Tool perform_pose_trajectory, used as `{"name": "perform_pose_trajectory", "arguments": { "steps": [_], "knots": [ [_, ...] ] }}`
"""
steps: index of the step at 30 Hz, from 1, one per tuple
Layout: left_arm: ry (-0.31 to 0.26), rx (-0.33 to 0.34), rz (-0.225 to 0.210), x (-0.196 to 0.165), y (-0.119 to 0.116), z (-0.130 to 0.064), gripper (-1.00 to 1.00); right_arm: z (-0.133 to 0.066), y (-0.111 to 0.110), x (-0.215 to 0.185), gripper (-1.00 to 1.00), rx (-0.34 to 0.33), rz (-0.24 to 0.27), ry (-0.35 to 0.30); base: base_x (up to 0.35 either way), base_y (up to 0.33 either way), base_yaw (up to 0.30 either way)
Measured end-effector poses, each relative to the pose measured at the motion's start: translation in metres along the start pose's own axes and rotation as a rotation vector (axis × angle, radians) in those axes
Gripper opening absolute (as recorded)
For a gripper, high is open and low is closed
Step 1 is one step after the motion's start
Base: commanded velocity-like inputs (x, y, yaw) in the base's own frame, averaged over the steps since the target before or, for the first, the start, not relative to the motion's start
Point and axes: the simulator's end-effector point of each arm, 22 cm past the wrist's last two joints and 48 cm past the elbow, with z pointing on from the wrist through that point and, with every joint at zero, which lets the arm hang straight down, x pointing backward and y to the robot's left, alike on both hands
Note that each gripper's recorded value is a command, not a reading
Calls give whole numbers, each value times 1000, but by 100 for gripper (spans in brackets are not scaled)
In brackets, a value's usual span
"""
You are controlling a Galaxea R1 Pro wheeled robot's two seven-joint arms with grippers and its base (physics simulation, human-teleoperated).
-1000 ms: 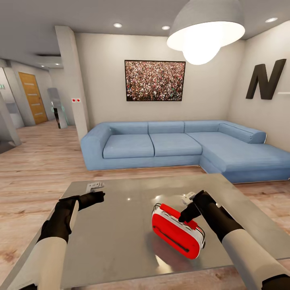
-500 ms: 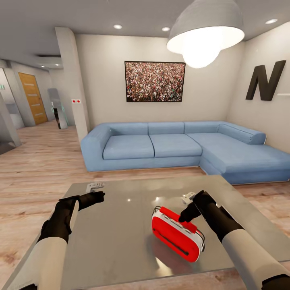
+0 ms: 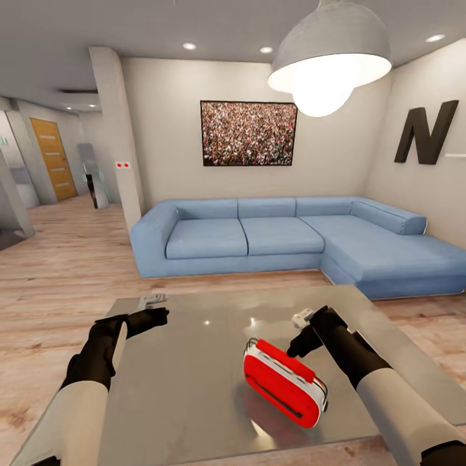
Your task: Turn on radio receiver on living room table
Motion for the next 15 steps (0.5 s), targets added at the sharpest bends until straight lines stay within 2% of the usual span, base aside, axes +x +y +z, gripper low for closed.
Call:
{"name": "perform_pose_trajectory", "arguments": {
  "steps": [4, 15],
  "knots": [
    [1, 10, -3, -5, -9, 0, -100, -7, -2, -4, 100, 0, 0, 0, -151, 0, 0],
    [2, 11, -4, -23, -17, -8, -100, -24, -6, -14, 100, 0, -1, 0, -330, 0, 0]
  ]
}}
